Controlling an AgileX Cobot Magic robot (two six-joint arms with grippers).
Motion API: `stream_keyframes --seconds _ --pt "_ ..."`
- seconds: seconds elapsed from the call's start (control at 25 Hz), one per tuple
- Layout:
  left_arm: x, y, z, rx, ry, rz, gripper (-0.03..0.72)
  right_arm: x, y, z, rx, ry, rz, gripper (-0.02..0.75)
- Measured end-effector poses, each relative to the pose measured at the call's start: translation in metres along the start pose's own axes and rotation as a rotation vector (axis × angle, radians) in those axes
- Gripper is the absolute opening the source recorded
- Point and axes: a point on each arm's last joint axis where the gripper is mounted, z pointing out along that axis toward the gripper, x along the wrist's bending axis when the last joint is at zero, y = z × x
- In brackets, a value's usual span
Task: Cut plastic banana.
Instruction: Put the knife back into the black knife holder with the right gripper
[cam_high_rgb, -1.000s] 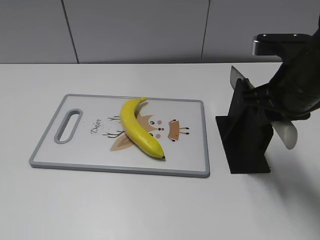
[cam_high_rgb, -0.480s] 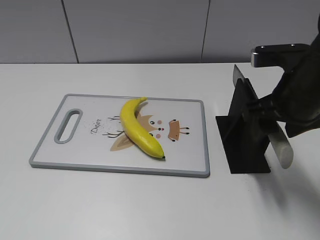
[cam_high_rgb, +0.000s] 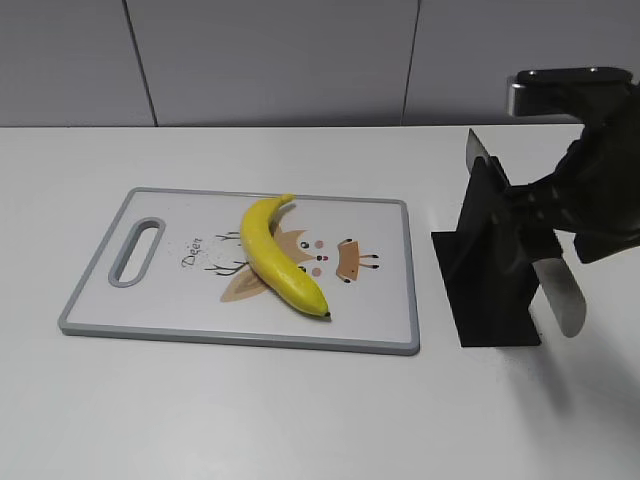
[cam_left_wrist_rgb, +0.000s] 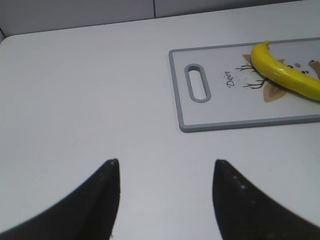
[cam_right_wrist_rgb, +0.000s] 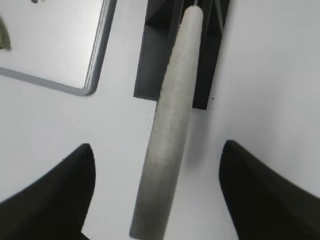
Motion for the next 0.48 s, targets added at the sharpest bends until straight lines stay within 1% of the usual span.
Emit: stream_keyframes --seconds 0.24,0.48 --pt "0.0 0.0 0.0 0.0 0.0 0.0 0.574 -0.005 -0.02 -0.046 -0.041 0.014 -0.128 0.576" --pt "0.0 0.0 0.0 0.0 0.0 0.0 0.574 -0.015 -0.057 -0.067 -0.094 0.028 -0.158 0.576"
